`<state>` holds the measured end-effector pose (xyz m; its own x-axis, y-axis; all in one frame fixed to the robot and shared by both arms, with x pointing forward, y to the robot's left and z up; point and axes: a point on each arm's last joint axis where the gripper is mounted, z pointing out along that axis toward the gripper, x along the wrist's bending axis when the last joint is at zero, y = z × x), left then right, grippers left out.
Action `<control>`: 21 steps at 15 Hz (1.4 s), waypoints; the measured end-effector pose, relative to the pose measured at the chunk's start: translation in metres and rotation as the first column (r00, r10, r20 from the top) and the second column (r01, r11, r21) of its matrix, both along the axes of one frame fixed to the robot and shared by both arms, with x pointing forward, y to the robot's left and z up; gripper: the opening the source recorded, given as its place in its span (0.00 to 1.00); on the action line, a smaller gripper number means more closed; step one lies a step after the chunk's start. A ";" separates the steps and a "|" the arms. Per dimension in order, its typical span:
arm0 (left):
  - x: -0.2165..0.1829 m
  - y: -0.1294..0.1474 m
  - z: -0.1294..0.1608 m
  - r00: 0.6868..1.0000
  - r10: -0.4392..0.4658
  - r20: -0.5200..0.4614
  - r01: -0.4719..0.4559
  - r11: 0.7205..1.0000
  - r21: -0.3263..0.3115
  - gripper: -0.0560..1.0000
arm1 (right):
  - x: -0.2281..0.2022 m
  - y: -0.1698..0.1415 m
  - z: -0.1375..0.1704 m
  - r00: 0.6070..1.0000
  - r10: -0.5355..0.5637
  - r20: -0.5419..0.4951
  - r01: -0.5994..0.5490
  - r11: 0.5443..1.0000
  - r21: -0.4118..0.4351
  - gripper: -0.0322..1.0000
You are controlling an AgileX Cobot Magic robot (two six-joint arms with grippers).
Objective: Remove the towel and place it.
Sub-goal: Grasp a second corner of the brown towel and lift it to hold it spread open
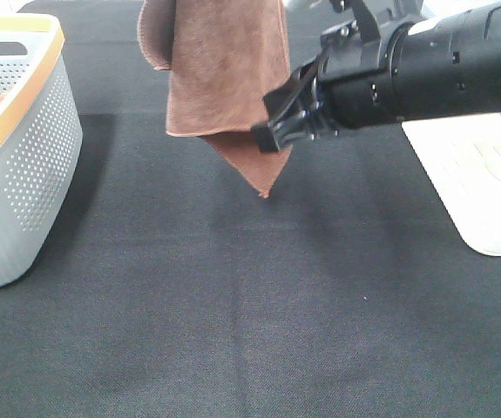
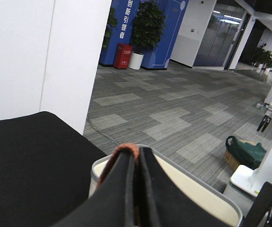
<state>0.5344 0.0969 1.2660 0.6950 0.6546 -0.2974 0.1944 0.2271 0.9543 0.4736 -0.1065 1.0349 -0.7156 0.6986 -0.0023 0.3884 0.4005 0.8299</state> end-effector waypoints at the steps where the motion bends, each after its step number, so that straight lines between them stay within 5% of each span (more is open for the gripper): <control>1: 0.001 0.000 -0.003 1.000 0.007 0.010 -0.007 1.000 0.030 0.05 | -0.003 0.001 -0.002 0.999 0.032 -0.034 -0.032 0.999 -0.004 0.03; 5: 0.001 -0.003 -0.030 0.998 -0.028 -0.048 0.038 0.974 0.224 0.05 | -0.024 0.008 -0.004 0.943 0.166 -0.287 -0.175 0.985 -0.005 0.03; 8: 0.001 -0.002 -0.042 0.992 -0.020 -0.126 0.057 0.951 0.304 0.05 | -0.026 0.005 0.001 0.916 0.121 -0.383 -0.152 0.987 -0.053 0.03; 11: 0.005 0.002 -0.063 0.969 0.040 -0.243 0.074 0.894 0.441 0.05 | -0.025 -0.009 0.010 0.877 -0.049 -0.479 -0.084 0.964 -0.252 0.03; 12: 0.005 0.003 -0.069 0.962 0.050 -0.268 0.087 0.876 0.475 0.05 | -0.020 -0.018 0.017 0.882 -0.143 -0.448 -0.028 0.935 -0.353 0.03; 15: 0.001 0.007 -0.081 0.936 0.065 -0.346 0.152 0.813 0.562 0.05 | -0.003 -0.031 0.035 0.920 -0.272 -0.280 0.112 0.871 -0.478 0.03; 21: 0.021 0.017 -0.112 0.909 0.237 -0.344 0.108 0.662 0.742 0.05 | 0.023 -0.041 0.094 0.929 -0.367 0.045 0.343 0.811 -0.473 0.03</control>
